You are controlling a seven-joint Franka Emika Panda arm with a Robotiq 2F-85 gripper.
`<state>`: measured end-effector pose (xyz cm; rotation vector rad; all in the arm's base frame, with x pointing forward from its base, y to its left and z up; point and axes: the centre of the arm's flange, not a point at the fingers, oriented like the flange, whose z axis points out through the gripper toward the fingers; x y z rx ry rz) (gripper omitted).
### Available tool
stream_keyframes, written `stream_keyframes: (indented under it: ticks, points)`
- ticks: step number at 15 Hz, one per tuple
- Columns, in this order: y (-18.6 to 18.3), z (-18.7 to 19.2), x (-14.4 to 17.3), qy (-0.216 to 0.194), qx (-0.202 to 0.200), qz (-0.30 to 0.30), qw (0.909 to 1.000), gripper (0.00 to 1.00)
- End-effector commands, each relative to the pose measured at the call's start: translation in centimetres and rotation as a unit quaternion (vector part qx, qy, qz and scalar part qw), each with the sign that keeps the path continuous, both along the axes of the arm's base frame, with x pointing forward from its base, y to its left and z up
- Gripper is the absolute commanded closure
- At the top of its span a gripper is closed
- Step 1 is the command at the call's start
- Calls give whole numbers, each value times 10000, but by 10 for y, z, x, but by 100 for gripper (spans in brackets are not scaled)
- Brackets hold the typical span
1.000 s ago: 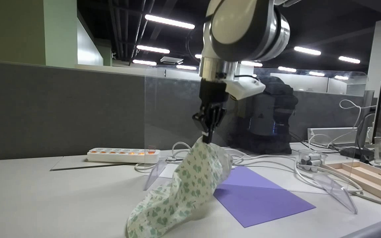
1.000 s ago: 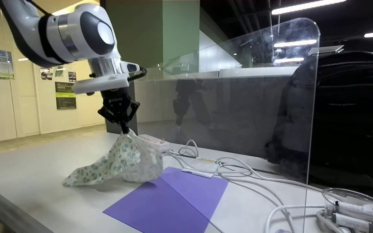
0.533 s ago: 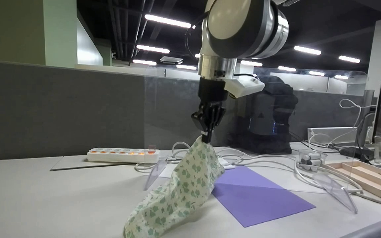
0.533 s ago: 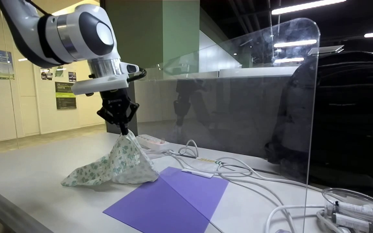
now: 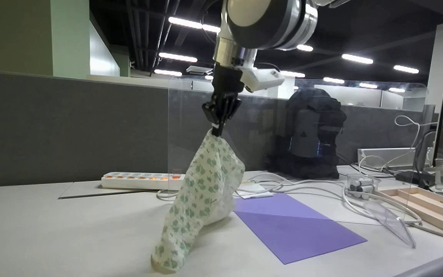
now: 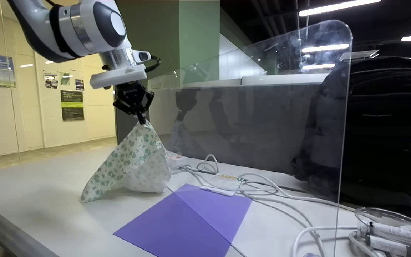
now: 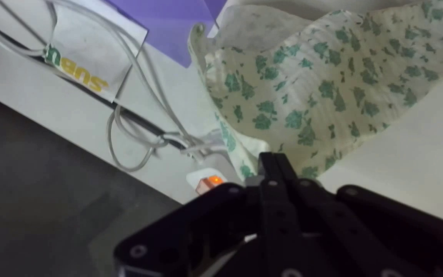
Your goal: Hang the cloth on the screen
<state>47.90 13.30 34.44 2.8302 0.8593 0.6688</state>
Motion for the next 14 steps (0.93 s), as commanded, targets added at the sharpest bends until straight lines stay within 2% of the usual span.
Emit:
stream_keyframes:
  ticks: [1,3,6,9,14]
  points:
    - [21,50,18,-352,81,209,9991,100]
    - [29,76,24,-449,108,287,9985,100]
    - [28,114,35,-584,-61,327,9977,100]
    - [6,165,53,-902,-293,15,9955,100]
    - [-34,253,67,-1125,-348,-503,9918,100]
